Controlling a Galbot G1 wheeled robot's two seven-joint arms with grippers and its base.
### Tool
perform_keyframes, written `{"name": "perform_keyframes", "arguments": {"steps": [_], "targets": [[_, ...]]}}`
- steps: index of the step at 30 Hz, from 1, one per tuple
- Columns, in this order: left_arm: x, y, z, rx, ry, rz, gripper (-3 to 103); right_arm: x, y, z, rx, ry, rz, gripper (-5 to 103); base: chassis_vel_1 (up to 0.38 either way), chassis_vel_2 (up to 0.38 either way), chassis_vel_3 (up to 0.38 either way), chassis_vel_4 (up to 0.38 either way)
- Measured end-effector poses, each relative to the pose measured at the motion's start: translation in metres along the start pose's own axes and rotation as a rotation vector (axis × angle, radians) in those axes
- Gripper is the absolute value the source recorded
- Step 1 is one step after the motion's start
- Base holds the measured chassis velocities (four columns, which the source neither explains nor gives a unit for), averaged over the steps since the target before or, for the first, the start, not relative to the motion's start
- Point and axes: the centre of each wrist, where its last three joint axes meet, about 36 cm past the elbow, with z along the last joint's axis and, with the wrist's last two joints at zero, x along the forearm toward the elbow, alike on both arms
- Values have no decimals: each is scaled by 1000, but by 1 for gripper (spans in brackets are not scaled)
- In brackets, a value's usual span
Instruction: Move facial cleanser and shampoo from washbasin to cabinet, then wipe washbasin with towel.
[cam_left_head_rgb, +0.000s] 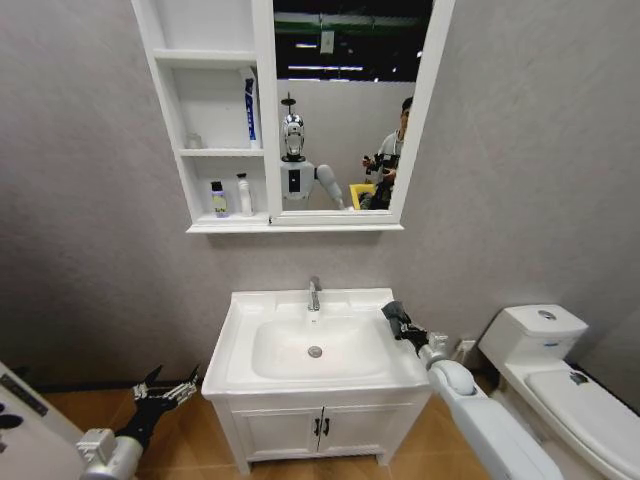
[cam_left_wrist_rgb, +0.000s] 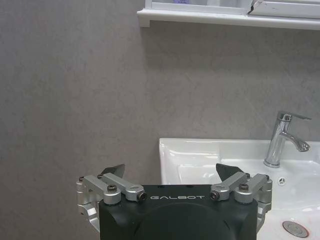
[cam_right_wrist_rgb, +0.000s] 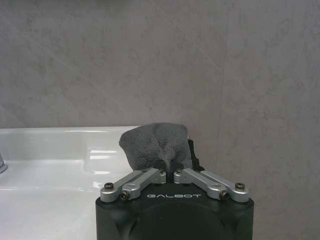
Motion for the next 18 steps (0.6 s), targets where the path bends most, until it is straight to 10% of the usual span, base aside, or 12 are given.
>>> {"name": "perform_keyframes", "arguments": {"steps": [9, 18], "targets": [[0, 0, 0, 0, 0, 0, 100, -18, -9, 32, -79, 8, -72, 30, 0, 0, 0, 0], [0, 0, 0, 0, 0, 0, 100, 7, 6, 32, -3, -56, 34, 57, 0, 0, 0, 0]]}}
